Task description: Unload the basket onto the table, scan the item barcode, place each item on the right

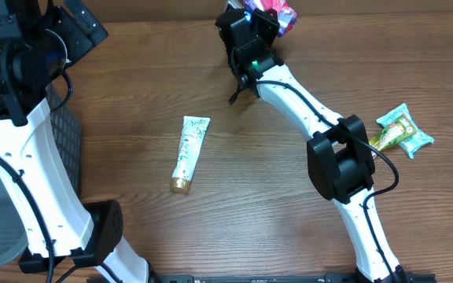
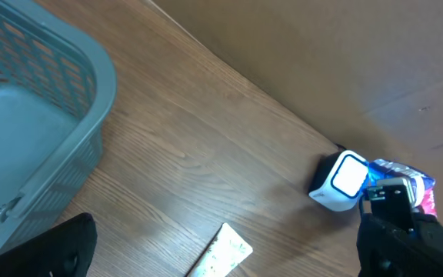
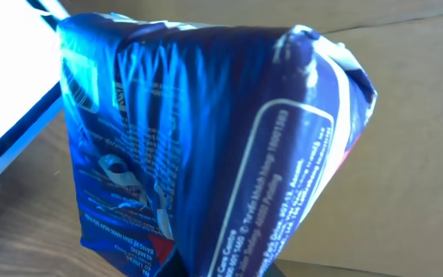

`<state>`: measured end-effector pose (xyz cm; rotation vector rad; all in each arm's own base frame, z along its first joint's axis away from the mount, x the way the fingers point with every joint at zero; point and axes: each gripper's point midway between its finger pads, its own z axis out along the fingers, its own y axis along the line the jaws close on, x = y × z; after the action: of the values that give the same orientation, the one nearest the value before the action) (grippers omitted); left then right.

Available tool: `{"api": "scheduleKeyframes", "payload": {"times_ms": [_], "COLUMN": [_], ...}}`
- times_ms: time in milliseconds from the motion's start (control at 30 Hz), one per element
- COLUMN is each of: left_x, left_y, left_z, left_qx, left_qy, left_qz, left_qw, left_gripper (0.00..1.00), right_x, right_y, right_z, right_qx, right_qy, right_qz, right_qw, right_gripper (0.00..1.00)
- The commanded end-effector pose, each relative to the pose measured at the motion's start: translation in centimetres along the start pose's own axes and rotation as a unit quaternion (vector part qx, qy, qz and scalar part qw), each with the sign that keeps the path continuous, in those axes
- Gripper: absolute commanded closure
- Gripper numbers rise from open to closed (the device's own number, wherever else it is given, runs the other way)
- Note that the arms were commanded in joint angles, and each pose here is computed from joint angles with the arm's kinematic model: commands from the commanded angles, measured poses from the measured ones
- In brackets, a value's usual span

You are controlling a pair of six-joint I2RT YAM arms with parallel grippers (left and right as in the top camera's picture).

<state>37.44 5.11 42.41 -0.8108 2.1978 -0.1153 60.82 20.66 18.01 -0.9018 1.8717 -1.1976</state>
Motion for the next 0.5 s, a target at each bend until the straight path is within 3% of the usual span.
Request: {"api": "scheduleKeyframes", "payload": {"times_ms": [0, 133, 267, 367, 467], "left_x": [0.0, 0.0, 0.0, 0.0, 0.0], "left_y": [-0.1, -0.1, -0.1, -0.1, -0.1], "left_z": [-0.1, -0.1, -0.1, -0.1, -0.1], "left_qx": [0.002, 0.002, 0.002, 0.002, 0.002], "left_qy": [-0.001, -0.001, -0.001, -0.001, -0.001], "left_qz": [-0.004, -0.004, -0.004, -0.004, -0.004], "left_qw": [1.000, 1.000, 1.000, 1.000, 1.000], "left_gripper": [0.00, 0.00, 0.00, 0.01, 0.01], "right_x": [-1.7, -3.5, -3.8, -3.3, -3.1], "right_y": [-0.2, -2.5, -5.6, -4.8, -1.6], "right_z": [-2.1, -5.3, -9.9, -12.8, -17.3], "right_qx": [0.000, 0.008, -0.011, -0.081, -0.234], "right_qy": [-0.021, -0.051, -0.069, -0.078, -0.092], "right_qz": [0.011, 0.030, 0.106, 0.163, 0.206], "right_qw": [1.000, 0.998, 0.992, 0.980, 0.946], "right_gripper": [0.96, 0.96, 0.96, 0.96, 0.96]}}
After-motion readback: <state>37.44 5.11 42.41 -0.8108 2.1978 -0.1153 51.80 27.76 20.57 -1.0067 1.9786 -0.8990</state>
